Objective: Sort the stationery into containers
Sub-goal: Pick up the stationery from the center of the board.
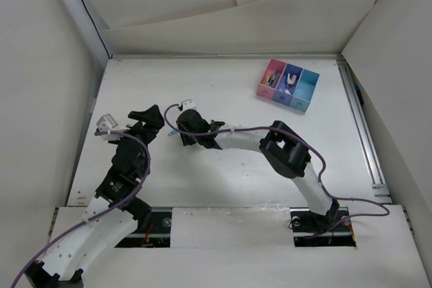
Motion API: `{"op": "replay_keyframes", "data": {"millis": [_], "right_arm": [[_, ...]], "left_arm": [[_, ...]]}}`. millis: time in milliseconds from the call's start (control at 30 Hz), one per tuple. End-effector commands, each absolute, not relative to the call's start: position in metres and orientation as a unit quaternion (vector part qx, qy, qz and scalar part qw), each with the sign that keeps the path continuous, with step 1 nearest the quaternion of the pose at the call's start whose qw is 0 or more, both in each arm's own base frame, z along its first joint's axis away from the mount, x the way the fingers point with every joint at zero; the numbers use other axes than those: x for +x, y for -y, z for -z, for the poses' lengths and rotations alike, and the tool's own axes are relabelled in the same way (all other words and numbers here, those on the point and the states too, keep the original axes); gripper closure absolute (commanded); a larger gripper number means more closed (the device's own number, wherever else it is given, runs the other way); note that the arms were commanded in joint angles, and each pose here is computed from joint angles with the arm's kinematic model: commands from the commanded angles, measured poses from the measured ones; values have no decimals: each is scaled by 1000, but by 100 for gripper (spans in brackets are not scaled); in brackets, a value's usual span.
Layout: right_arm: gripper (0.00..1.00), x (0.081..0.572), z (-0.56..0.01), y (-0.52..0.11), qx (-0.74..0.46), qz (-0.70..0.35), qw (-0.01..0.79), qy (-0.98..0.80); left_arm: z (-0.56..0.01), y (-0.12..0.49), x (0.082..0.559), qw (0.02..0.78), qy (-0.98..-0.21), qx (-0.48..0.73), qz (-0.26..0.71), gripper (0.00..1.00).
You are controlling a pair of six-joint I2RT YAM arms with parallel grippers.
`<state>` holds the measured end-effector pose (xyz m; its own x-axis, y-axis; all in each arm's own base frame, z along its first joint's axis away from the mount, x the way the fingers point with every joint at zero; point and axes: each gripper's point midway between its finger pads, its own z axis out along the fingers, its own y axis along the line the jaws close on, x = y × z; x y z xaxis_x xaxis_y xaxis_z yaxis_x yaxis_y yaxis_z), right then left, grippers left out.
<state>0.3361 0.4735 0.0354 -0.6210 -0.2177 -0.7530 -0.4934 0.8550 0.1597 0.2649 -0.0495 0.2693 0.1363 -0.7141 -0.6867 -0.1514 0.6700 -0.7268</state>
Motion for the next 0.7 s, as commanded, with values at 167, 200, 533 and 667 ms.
{"op": "replay_keyframes", "data": {"millis": [167,200,533,667], "right_arm": [[74,345,-56,-479,-185,-174,416,-873],[77,345,-60,-478,-184,-176,417,-872],[79,382,-167,-394,-79,-181,496,-846],[81,432,-179,-294,30,-129,519,-845]], "left_arm": [[-268,47,266,671,-618,-353,206,1],[-268,47,266,671,-618,-353,206,1],[-255,59,273,660,-641,-334,205,1],[-256,80,280,654,-659,-292,230,3]]}}
